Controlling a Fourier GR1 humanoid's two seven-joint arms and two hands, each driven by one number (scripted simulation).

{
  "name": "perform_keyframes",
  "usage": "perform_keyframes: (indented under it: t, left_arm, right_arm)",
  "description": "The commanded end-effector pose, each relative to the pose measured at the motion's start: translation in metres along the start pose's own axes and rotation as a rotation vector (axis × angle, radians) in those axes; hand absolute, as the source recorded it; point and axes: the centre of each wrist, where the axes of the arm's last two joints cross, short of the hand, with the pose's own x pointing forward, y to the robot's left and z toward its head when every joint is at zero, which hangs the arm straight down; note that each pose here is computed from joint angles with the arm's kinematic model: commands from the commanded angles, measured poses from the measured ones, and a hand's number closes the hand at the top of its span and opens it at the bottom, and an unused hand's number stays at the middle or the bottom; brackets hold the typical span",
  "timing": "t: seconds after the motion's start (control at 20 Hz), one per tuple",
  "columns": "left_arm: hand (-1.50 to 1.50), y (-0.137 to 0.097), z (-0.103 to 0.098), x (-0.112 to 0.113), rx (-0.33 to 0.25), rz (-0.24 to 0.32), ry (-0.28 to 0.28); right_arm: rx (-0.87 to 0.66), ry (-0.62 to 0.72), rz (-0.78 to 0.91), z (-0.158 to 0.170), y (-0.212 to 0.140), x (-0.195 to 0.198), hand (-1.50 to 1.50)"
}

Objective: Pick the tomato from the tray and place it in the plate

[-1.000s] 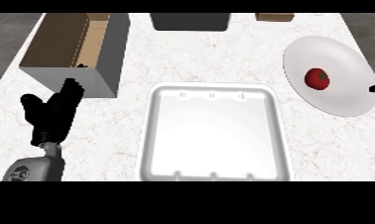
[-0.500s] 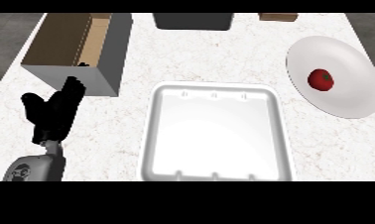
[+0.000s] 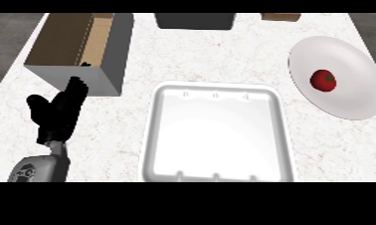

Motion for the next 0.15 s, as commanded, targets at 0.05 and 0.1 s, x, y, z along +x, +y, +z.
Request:
perform_keyframes:
  t: [0.05,0.1]
  left_arm:
    - [0.0,-0.01,-0.015,0.007,-0.035,0.001,0.005]
    - [0.0,-0.011,-0.014,0.019,-0.03,0.012,0.02]
  right_arm:
    - [0.065,-0.062,-0.044,0.003,-0.005,0.001,-1.5]
    - [0.072,-0.058,-0.045,0.007,0.002,-0.007,-1.5]
